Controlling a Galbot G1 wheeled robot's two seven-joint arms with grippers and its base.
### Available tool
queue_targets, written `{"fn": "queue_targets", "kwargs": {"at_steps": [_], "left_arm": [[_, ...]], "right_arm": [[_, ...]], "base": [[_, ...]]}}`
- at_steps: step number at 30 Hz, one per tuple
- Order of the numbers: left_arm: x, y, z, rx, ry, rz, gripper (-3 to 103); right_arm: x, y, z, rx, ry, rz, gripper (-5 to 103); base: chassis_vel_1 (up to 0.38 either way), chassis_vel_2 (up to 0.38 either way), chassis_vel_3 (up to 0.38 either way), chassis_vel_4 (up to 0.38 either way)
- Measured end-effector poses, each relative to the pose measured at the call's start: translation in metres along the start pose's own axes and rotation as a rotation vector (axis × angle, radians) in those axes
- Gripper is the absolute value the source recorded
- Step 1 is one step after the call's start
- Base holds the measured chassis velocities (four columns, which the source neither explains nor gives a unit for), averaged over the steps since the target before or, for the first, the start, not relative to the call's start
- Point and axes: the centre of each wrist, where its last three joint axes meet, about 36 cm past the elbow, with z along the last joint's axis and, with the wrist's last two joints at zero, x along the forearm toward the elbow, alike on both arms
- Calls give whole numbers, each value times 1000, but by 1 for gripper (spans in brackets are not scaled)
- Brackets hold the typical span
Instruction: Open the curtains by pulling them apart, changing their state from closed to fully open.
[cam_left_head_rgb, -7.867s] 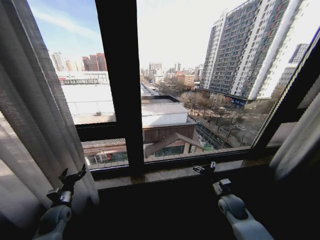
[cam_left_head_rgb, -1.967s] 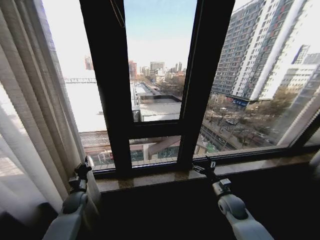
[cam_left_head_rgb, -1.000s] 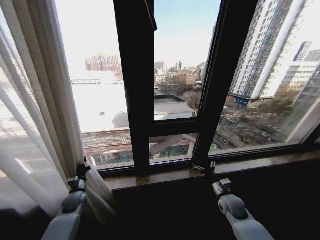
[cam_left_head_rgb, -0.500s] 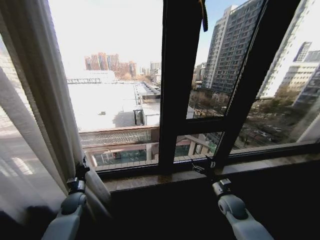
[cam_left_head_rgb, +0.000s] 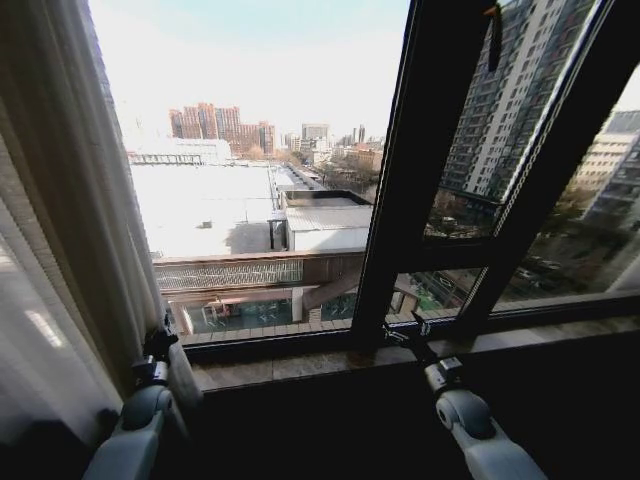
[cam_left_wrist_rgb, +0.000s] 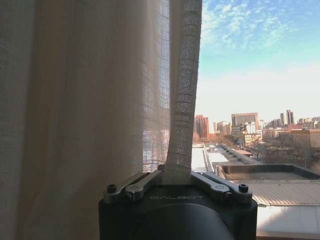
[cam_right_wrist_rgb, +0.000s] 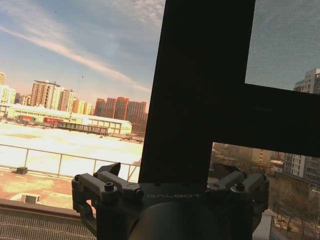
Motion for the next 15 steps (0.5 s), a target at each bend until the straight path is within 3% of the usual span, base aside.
{"fn": "queue_targets", "kwargs": {"at_steps": [7, 15], "left_arm": [[0, 1, 1, 0, 3, -3, 0], [1, 3, 2, -2, -3, -5, 0]], "right_arm": [[0, 0, 0, 0, 0, 0, 100], [0, 0, 0, 0, 0, 0, 100]], "base": [[25, -12, -15, 9], [187, 49, -191, -57]]}}
